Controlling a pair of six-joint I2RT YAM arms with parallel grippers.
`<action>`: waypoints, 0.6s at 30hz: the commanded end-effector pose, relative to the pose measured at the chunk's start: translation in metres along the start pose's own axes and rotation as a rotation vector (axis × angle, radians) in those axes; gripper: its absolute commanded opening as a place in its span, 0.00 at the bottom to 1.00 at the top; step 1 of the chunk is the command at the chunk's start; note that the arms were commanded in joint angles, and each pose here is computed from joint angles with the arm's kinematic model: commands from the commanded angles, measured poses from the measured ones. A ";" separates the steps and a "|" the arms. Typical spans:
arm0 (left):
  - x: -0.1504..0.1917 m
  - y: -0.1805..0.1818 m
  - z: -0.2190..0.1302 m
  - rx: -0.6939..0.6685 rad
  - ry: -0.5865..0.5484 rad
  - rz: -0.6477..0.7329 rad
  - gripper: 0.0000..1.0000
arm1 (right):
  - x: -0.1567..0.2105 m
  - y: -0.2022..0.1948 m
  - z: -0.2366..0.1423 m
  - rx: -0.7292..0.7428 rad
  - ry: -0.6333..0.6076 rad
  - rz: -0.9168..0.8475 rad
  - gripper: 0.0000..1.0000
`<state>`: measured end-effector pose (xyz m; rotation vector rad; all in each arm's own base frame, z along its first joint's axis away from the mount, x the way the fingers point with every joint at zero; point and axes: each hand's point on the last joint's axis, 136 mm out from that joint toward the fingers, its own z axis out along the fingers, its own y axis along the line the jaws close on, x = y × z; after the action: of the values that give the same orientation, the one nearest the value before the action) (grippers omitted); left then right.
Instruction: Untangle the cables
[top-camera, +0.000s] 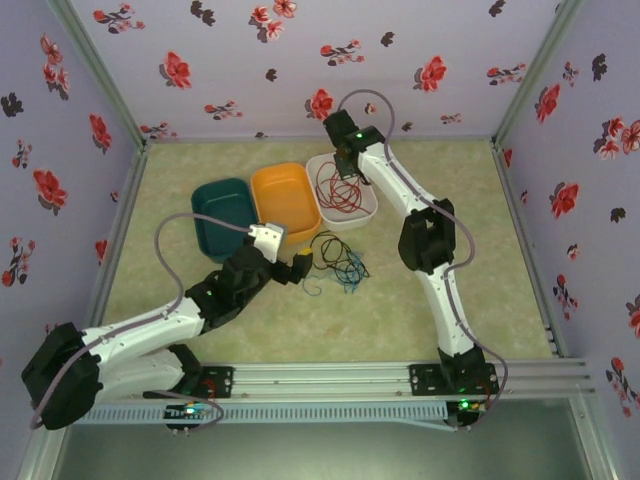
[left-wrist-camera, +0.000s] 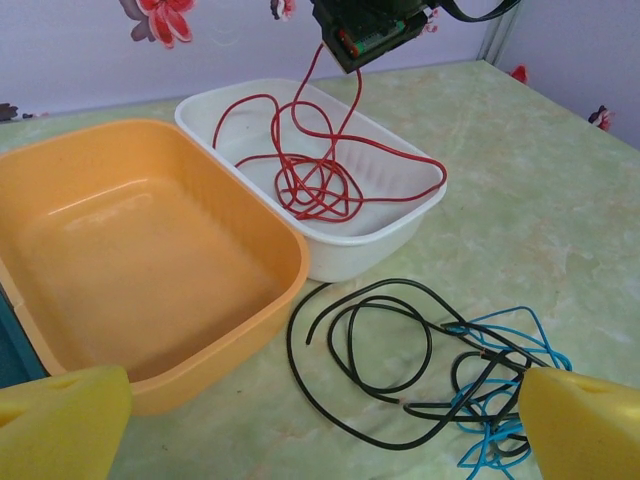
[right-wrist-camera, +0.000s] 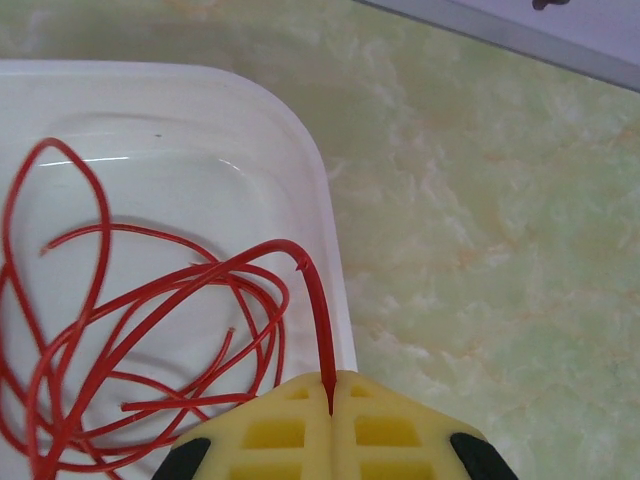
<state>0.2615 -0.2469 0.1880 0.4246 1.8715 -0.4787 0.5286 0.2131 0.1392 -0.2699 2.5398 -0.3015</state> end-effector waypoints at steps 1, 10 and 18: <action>-0.010 -0.003 0.003 0.012 -0.028 -0.037 1.00 | 0.001 -0.009 0.012 0.052 0.007 0.044 0.00; -0.008 -0.006 0.007 0.024 -0.018 -0.037 1.00 | -0.004 0.001 0.037 0.041 -0.017 0.082 0.00; -0.008 -0.006 0.008 0.022 -0.015 -0.033 1.00 | 0.000 0.026 0.056 -0.054 -0.006 0.044 0.09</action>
<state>0.2617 -0.2532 0.1802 0.4310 1.8915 -0.5028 0.5471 0.2204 0.0886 -0.2218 2.5643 -0.2711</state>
